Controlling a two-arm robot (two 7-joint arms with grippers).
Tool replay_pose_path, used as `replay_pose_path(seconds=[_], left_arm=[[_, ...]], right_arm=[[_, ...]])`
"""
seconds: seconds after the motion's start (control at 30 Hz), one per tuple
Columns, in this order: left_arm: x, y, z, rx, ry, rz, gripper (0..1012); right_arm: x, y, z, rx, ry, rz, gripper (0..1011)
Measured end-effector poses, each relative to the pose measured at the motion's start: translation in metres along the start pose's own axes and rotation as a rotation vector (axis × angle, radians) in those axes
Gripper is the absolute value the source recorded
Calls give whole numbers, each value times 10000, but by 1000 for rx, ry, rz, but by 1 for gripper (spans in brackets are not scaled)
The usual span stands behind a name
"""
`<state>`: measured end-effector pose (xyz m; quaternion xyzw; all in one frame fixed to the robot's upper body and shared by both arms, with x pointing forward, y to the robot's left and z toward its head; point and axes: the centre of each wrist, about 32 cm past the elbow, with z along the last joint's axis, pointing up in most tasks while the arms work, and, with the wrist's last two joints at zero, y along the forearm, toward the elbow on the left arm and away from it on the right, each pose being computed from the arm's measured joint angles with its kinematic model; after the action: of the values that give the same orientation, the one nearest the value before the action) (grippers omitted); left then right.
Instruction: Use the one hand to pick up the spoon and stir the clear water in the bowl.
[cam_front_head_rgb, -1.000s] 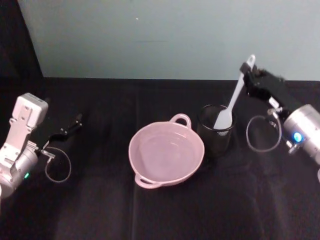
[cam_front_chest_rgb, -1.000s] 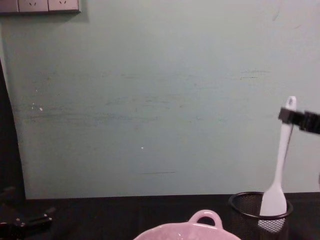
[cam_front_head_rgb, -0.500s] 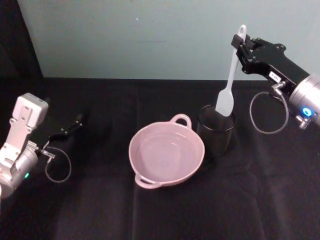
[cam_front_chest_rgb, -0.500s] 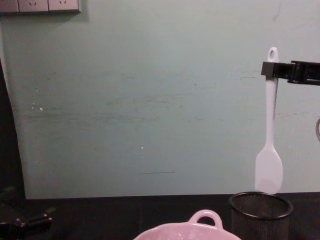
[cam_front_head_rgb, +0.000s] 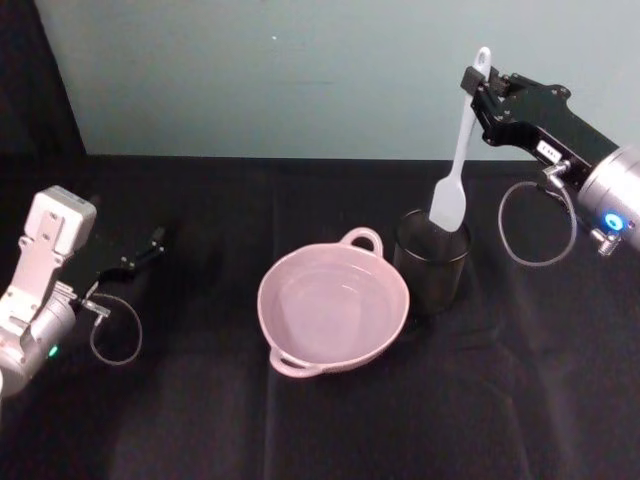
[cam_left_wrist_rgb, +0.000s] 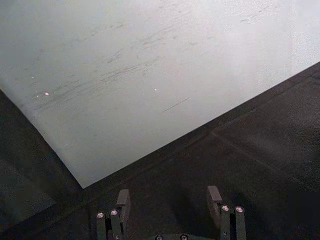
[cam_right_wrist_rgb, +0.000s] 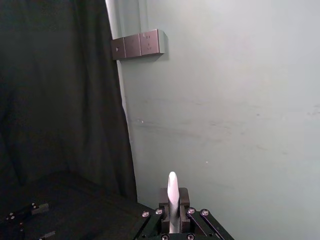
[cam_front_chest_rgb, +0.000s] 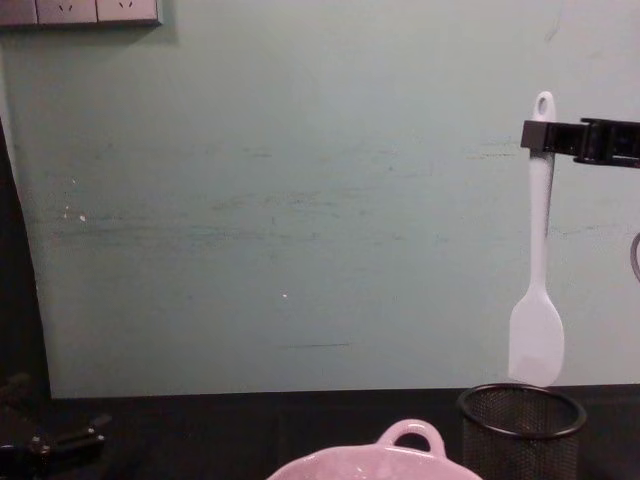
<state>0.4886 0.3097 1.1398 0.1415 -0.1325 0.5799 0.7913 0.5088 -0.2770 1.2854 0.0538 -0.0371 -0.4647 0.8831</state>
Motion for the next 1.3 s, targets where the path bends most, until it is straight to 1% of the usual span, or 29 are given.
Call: replay_pose_path(seconds=[0.67, 0.77, 0.8, 0.87, 0.9, 0.97, 1.0, 1.07, 1.1, 1.17, 1.2, 1.3], left_arm=[[0, 0, 0, 0, 0, 0, 1011], [0, 0, 0, 0, 0, 0, 1011], [0, 0, 0, 0, 0, 0, 1011], [0, 0, 0, 0, 0, 0, 1011], [0, 0, 0, 0, 0, 0, 1011], [0, 0, 0, 0, 0, 0, 1011], [0, 0, 0, 0, 0, 0, 1011], [0, 0, 0, 0, 0, 0, 1011], [0, 0, 0, 0, 0, 0, 1011], [0, 0, 0, 0, 0, 0, 1011], [0, 0, 0, 0, 0, 0, 1011], [0, 0, 0, 0, 0, 0, 1011]], right_arm=[[-1, -2, -7, -1, -2, 0, 113], [-88, 28, -17, -1, -5, 33, 113], [-154, 54, -26, 0, -5, 55, 113], [-230, 86, -42, 2, 1, 80, 113], [-308, 123, -57, 6, 7, 105, 113], [-392, 162, -78, 12, 15, 127, 113], [-473, 197, -107, 14, 22, 150, 112], [-542, 230, -130, 17, 27, 169, 113], [-614, 266, -175, 15, 33, 189, 113], [-673, 298, -228, 14, 38, 206, 112], [-720, 326, -285, 12, 42, 219, 112], [-770, 358, -368, 8, 46, 232, 113]])
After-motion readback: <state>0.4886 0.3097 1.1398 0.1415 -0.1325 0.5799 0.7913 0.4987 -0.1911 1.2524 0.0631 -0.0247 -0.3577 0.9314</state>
